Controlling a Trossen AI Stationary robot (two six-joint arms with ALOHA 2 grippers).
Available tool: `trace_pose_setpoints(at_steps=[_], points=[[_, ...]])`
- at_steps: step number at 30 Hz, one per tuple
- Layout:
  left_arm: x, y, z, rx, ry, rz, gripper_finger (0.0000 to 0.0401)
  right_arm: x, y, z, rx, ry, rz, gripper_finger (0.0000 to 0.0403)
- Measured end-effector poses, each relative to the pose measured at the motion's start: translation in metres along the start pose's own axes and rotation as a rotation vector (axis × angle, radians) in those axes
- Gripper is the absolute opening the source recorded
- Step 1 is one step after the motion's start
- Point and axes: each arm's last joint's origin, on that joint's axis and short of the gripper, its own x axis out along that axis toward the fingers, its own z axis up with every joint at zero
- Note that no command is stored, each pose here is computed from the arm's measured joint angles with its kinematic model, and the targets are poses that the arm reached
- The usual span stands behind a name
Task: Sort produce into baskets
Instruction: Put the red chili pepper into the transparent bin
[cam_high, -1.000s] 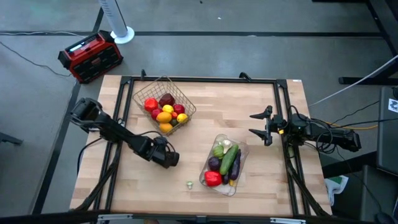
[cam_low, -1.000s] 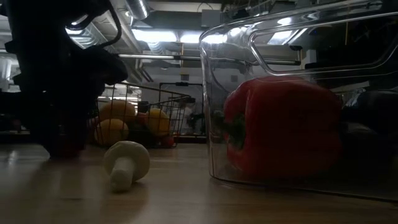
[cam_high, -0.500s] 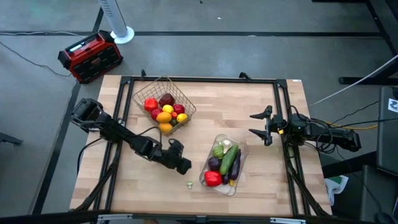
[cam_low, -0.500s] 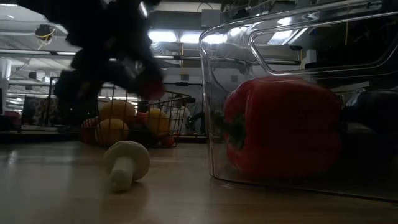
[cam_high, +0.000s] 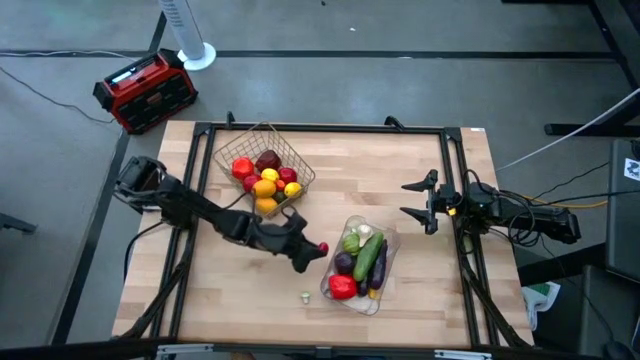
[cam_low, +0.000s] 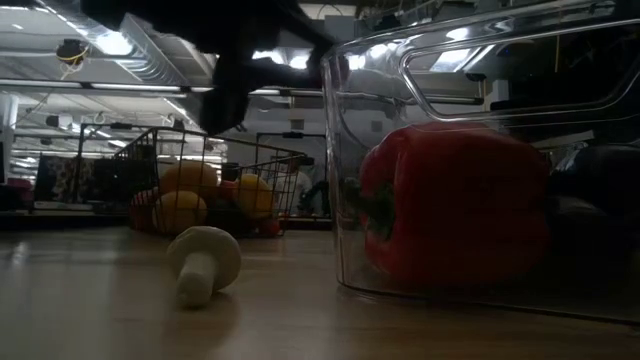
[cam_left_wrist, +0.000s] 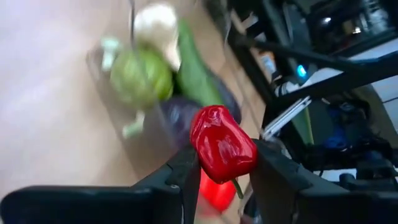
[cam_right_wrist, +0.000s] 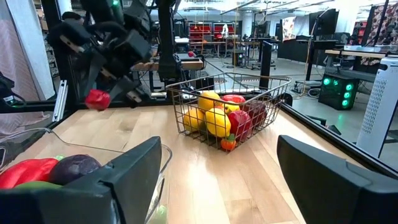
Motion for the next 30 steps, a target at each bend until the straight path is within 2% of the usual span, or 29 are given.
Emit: trace_pose_setpoints(at_steps=[7,20,26,30], points=[[0.007,-0.002,0.019,0.106,-0.096,-0.069,0.0118,0.0,0.0,0.0,0.0,0.0,0.0,0.0317],[0.065,-0.021,0.02,0.42,-0.123,-0.066,0.0118,0.0,0.0,0.0,0.0,0.0,0.0,0.0317],[0.081,-0.01,0.019,0.485,-0.11,-0.022,0.0118,0.0,0.0,0.0,0.0,0.0,0.0,0.0317],[0.083,-0.007,0.022,0.502,-0.084,-0.059,0.0145,0.0,0.0,0.0,0.0,0.0,0.0,0.0317]])
